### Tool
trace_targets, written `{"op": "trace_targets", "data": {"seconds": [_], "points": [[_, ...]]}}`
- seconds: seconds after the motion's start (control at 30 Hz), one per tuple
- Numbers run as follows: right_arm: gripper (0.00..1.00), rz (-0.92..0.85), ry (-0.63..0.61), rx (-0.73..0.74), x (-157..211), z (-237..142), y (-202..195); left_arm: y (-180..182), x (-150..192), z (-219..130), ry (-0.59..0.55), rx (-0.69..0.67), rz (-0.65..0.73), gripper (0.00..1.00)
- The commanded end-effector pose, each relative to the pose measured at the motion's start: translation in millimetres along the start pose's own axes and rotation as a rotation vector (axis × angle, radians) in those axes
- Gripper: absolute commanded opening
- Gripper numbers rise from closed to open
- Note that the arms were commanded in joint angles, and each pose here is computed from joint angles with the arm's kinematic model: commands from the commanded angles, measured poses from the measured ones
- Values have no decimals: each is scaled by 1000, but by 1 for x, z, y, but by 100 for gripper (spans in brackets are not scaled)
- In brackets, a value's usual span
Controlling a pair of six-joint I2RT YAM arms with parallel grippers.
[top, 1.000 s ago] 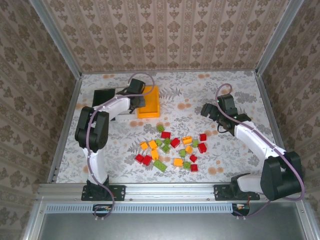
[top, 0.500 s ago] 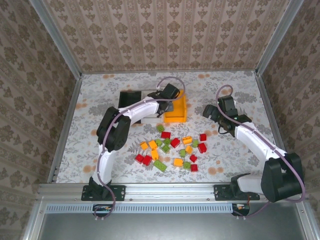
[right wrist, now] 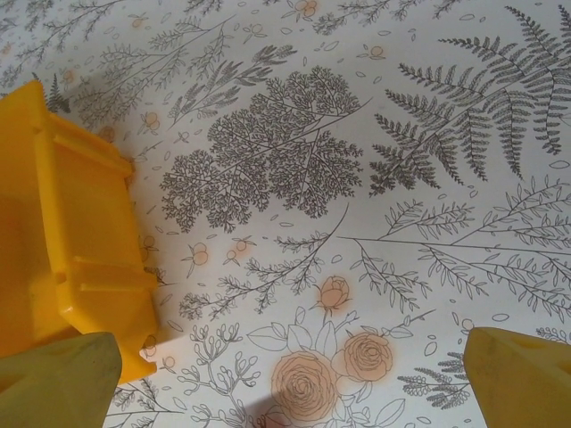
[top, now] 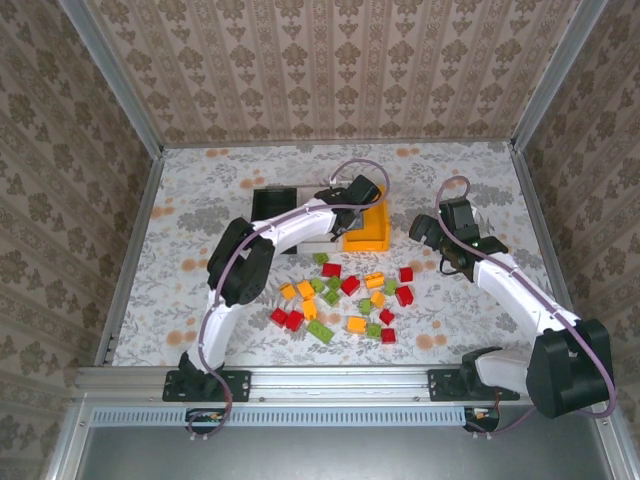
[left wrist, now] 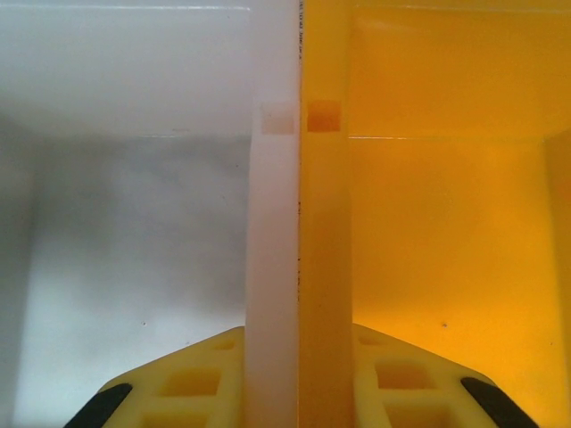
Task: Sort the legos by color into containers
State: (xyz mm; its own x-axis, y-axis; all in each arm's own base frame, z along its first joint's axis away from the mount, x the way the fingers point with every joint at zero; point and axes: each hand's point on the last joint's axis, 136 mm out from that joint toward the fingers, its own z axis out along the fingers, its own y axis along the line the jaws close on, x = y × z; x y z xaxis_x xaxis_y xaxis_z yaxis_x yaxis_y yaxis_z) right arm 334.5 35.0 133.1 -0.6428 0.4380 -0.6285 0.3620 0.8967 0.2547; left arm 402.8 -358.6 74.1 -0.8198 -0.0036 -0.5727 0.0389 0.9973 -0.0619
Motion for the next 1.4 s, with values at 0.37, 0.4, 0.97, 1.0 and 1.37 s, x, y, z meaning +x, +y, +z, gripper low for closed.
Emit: {"op": "trace_targets", "data": {"seconds": [0.37,0.4,0.97,1.0,1.37], "points": [[100,10,-10,16,1,-10,-10,-42,15,-6,7,79,-16,25],[100,12,-10,16,0,-10,-10,-42,14,-7,0,82,-17,32],[100,-48,48,-118,7,-9,17,-32,-80,-162,-349,332,-53,100],[99,-62,60,-130,7,-5,21,-25,-81,-172,-370,341,-51,100],[82,-187,184,-168,11,51,71,89,-37,-252,-501,335,-33,100]]}}
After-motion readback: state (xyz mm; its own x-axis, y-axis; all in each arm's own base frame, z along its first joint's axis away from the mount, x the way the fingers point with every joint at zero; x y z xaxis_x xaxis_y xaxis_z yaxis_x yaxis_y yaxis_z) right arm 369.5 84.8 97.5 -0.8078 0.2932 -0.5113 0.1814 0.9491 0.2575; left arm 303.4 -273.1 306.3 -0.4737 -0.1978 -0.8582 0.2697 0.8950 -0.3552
